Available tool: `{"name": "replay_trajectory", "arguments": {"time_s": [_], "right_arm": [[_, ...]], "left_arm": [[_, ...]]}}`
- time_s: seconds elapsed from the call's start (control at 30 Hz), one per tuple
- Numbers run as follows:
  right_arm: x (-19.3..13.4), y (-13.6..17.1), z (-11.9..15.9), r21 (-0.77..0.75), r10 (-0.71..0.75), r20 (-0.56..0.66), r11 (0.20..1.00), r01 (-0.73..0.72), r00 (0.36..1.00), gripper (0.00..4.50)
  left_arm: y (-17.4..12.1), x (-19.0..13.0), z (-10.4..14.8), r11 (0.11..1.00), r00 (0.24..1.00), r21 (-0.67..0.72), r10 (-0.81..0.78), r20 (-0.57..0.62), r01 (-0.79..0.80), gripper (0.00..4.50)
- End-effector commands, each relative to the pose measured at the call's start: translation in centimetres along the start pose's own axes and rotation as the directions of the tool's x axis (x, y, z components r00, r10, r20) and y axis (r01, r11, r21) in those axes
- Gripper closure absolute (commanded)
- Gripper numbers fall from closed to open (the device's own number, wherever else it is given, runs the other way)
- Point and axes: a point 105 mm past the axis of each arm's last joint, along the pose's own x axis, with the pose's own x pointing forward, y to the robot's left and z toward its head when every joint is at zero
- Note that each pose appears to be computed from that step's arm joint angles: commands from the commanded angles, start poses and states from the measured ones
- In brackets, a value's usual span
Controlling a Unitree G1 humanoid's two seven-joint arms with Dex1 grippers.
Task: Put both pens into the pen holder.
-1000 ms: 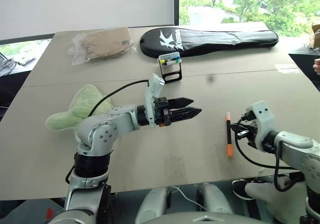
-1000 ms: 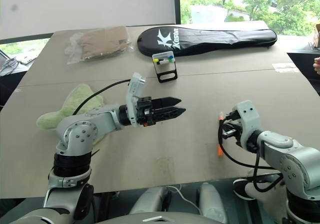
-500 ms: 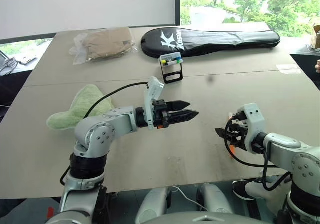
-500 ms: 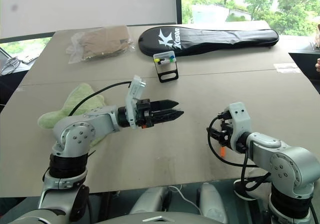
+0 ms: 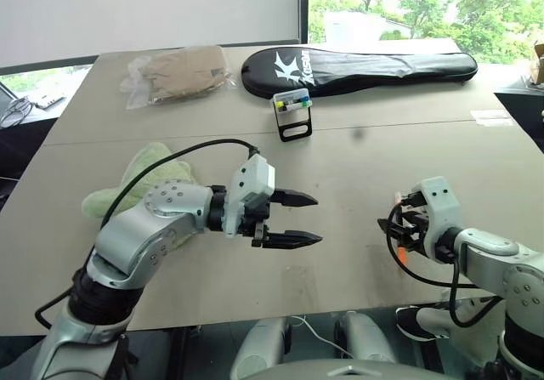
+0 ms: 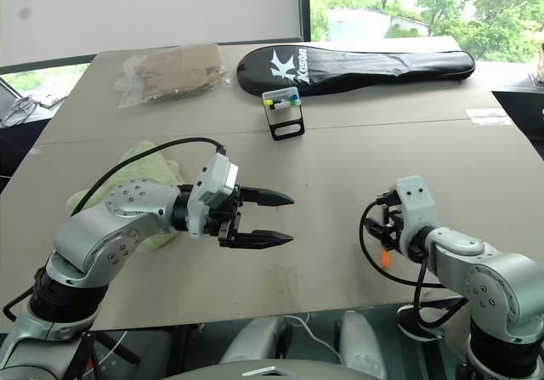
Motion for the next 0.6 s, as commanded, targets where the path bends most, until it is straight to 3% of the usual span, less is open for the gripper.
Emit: {"name": "replay_trajectory", "arguments": {"time_s": [0.03, 0.17, 0.3, 0.53, 0.6], "right_arm": [[-0.6, -0.9, 0.2, -0.017, -0.041, -0.003, 0.999, 0.041, 0.999, 1.36], [-0.7, -1.3, -1.1, -0.024, -0.069, -0.052, 0.997, 0.068, 0.996, 1.36], [-0.1, 0.1, -2.8, 0.021, 0.000, -0.103, 1.000, 0.002, 0.995, 1.36], [0.1, 0.6, -3.8, -0.021, 0.023, -0.158, 0.999, -0.026, 0.987, 4.48], [-0.2, -0.1, -3.2, -0.084, -0.014, -0.149, 0.996, 0.002, 0.989, 4.48]], "left_arm": [[0.2, -0.1, 0.9, 0.999, 1.000, 0.051, -0.007, 0.009, 0.007, 1.20], [0.6, 0.3, 1.0, 0.998, 1.000, 0.062, -0.009, 0.022, 0.007, 1.20], [0.9, 0.1, 0.7, 0.998, 1.000, 0.057, -0.015, 0.020, 0.014, 1.20], [1.4, -0.4, 0.1, 0.999, 1.000, 0.051, -0.006, 0.022, 0.004, 1.20], [1.7, -0.3, 0.1, 1.000, 0.999, 0.016, 0.021, 0.039, -0.022, 1.20]]}}
